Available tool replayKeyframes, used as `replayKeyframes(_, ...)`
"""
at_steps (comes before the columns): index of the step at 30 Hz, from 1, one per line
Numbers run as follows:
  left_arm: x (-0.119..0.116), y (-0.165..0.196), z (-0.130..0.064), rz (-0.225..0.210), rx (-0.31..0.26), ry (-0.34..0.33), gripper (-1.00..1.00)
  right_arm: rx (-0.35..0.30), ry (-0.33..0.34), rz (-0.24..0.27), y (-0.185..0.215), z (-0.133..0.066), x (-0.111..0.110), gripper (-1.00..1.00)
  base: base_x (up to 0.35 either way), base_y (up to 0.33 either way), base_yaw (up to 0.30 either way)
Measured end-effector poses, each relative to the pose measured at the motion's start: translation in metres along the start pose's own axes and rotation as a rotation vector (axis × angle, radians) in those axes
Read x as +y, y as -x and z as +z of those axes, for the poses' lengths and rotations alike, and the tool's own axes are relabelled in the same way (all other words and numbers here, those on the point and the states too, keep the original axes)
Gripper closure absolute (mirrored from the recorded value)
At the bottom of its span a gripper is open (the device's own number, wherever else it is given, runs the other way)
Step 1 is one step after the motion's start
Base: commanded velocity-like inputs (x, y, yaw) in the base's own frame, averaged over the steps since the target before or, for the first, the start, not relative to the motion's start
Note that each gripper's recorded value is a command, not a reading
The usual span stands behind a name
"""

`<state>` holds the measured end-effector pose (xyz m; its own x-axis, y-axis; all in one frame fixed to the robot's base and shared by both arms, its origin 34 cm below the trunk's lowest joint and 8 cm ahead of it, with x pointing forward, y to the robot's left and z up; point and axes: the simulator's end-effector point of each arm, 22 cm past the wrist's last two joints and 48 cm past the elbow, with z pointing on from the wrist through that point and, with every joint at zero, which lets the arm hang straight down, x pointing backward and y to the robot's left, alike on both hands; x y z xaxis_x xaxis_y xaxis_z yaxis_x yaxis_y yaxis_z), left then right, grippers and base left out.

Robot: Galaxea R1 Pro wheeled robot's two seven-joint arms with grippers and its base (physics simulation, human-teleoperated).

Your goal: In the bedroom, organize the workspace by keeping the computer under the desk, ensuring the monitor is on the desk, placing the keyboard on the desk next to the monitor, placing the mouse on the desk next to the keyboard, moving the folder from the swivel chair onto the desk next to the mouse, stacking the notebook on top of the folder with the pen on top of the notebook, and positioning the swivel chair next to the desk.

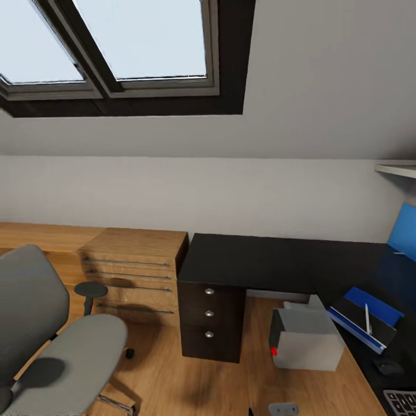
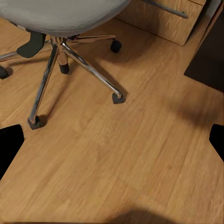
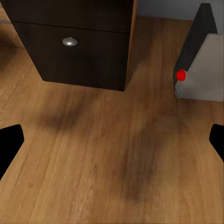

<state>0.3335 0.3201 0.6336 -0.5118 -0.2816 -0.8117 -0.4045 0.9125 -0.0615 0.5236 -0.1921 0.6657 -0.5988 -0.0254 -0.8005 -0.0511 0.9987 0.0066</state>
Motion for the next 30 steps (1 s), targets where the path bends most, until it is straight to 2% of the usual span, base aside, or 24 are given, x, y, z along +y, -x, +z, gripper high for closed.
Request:
replayKeyframes(21, 0.001, -0.004, -0.003, 0.003, 0.007, -0.002, -1.00, -0.027, -0.003, -0.001, 0.011, -0.001, -0.002, -1.00, -0.005, 0.000, 0.184)
replayKeyframes(30, 0.001, -0.003, -0.002, 0.003, 0.004, -0.003, -1.00, -0.030, -0.002, 0.000, 0.013, -0.001, 0.000, -1.00, -0.237, 0.000, 0.032)
